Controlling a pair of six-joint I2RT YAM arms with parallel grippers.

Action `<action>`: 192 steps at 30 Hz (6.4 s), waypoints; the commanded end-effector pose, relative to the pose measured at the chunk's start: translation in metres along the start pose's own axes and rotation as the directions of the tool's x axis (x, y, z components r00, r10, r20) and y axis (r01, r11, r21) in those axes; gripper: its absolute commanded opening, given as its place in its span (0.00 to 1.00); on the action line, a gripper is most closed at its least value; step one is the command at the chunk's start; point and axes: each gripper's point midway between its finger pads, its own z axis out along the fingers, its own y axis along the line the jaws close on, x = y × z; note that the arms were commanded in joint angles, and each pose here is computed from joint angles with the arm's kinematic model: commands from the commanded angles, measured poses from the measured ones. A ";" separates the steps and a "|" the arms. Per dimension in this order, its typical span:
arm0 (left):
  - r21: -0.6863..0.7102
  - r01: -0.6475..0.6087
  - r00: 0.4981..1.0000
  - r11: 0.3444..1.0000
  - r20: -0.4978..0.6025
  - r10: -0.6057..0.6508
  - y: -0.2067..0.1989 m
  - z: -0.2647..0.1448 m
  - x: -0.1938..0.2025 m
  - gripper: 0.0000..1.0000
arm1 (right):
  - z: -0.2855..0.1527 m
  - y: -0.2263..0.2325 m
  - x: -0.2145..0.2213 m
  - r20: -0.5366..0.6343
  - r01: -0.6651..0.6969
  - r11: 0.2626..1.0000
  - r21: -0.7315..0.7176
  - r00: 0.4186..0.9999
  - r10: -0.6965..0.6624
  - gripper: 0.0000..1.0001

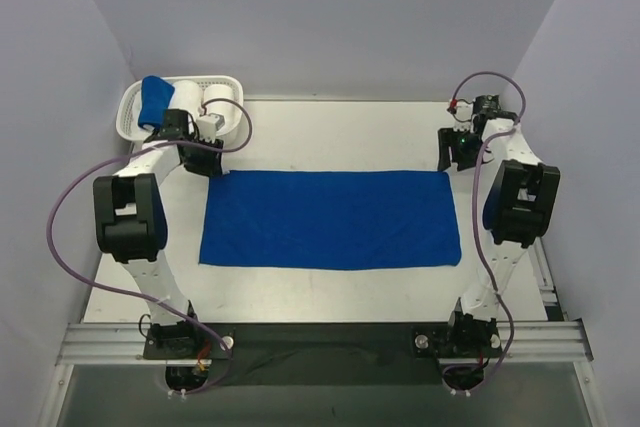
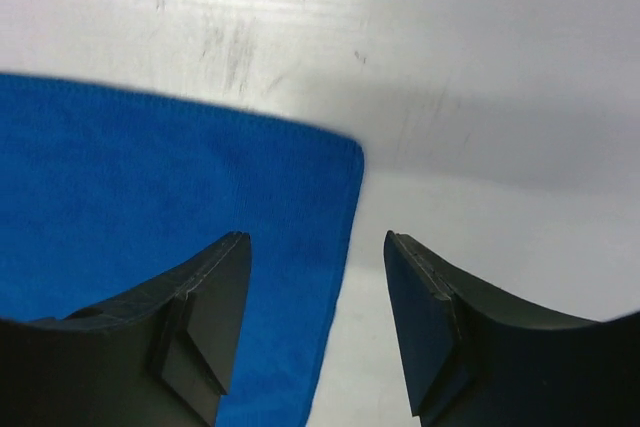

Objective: Roll the towels
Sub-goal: Flatten the towel, then fold the towel

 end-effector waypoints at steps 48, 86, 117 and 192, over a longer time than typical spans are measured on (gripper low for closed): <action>0.242 -0.201 0.899 0.949 -0.340 0.277 -0.081 -0.089 0.186 0.04 | -0.053 0.033 0.252 -0.571 0.167 0.983 -0.070 0.802 -0.177 0.10; 0.309 -0.199 0.934 0.930 -0.226 0.275 -0.072 -0.143 0.141 0.39 | -0.121 0.079 0.171 -0.342 0.262 0.946 -0.188 0.886 -0.314 0.46; 0.133 -0.253 0.967 0.958 0.016 0.253 0.013 -0.047 -0.004 0.57 | 0.018 0.023 0.025 -0.329 0.210 0.974 -0.091 0.916 -0.228 0.40; 0.163 -0.482 0.867 0.861 -0.052 0.495 0.017 0.009 -0.007 0.17 | 0.008 0.008 0.017 -0.297 0.194 0.980 -0.055 0.934 -0.201 0.00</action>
